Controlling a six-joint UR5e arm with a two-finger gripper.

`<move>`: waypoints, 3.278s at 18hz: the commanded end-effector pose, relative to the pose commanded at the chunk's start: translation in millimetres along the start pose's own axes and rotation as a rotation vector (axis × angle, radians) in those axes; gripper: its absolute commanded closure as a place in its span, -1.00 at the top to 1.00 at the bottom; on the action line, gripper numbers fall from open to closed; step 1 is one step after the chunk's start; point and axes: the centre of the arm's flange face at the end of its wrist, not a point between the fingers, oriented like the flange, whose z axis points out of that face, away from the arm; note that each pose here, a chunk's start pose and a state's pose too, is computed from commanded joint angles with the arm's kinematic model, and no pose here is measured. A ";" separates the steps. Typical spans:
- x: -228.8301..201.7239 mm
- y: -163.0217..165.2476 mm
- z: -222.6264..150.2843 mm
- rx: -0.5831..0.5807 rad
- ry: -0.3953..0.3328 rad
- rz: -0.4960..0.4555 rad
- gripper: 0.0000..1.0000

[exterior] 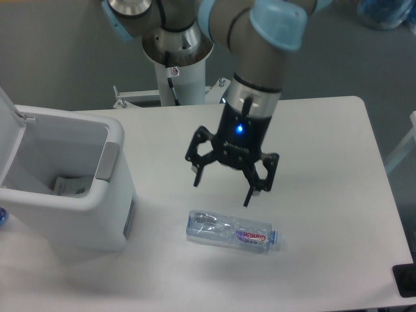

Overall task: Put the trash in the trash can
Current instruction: 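Move the gripper over the clear water bottle and lower, then close the gripper around the bottle's middle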

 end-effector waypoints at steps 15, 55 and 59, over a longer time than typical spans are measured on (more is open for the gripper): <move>39.2 71.2 128.9 -0.183 0.231 0.463 1.00; 79.0 44.0 245.8 -0.482 0.130 0.513 0.41; 74.1 33.5 236.4 -0.468 0.104 0.509 0.40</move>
